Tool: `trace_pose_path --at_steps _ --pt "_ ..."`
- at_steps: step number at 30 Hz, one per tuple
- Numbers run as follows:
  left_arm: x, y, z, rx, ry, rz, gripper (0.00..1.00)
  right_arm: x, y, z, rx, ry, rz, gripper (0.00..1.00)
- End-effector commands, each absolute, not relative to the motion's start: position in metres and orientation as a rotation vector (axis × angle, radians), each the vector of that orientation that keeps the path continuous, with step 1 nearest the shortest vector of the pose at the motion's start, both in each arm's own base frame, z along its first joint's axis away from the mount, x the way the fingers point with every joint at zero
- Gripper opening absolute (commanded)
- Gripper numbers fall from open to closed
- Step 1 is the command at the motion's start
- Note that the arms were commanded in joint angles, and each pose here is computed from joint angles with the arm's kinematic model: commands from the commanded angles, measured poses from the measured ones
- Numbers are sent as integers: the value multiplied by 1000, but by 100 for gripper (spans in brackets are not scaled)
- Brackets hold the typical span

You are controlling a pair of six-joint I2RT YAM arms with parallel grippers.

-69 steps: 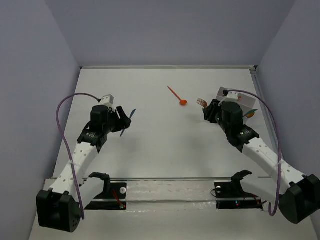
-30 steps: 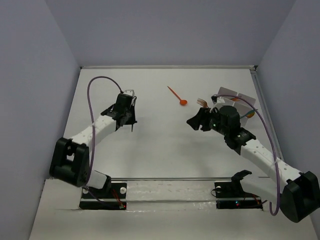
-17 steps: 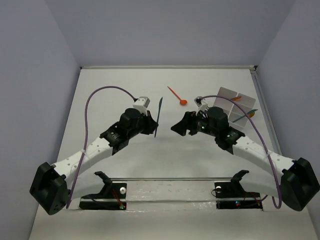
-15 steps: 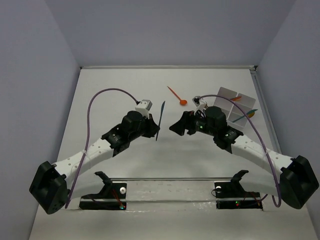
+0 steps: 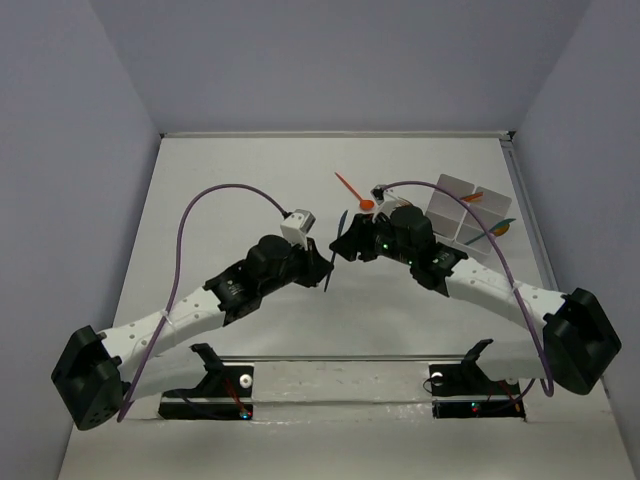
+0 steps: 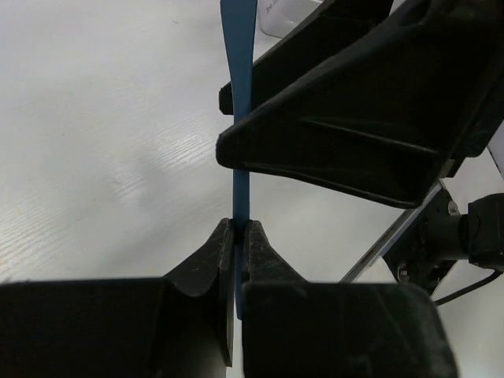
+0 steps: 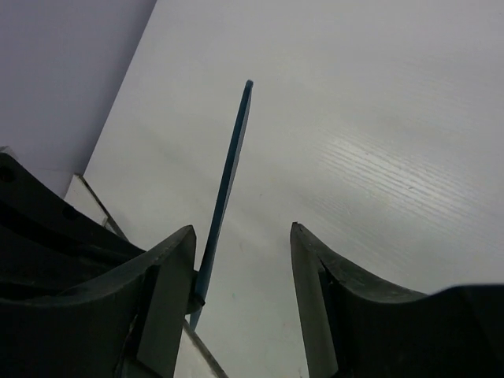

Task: Sort the eating utensils into containers

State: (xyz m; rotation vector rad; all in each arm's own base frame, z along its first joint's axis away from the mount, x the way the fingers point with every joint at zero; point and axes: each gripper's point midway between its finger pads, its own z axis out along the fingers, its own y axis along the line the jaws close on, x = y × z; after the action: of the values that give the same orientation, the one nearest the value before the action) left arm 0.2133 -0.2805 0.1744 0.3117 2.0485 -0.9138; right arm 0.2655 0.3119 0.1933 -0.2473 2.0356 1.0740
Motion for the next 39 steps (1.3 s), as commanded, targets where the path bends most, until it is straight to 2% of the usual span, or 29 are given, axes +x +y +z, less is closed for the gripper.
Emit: trace_pose_path --at_steps 1,3,7,8,10,11,12,15,19,26,33,39 --pt "210 -288 186 335 1983 -945 6 279 323 227 -230 1927 1093 51" --pt "210 -287 184 341 1983 -934 6 281 322 225 -213 1930 1085 45" --pt "208 -287 181 351 1991 -924 6 280 322 222 -201 1933 1077 20" --pt "209 -287 182 346 1987 -925 8 279 322 222 -201 1935 1076 17" --pt "209 -287 183 344 1979 -927 22 279 320 220 -193 1939 1074 7" --pt "209 -288 184 344 1976 -930 30 280 318 221 -174 1930 1067 7" --pt "209 -288 186 345 1967 -938 50 281 315 222 -163 1924 1057 7" --pt "209 -286 196 342 1930 -948 77 288 295 228 -88 1894 961 7" --pt "209 -276 214 309 1854 -948 98 303 244 244 52 1831 706 7" --pt "206 -258 250 243 1692 -977 99 314 103 273 377 1662 174 7" --pt "212 -240 236 196 1652 -903 99 308 -20 270 675 1529 -203 7" --pt "221 -218 194 164 1707 -746 99 306 -54 278 788 1377 -327 7"
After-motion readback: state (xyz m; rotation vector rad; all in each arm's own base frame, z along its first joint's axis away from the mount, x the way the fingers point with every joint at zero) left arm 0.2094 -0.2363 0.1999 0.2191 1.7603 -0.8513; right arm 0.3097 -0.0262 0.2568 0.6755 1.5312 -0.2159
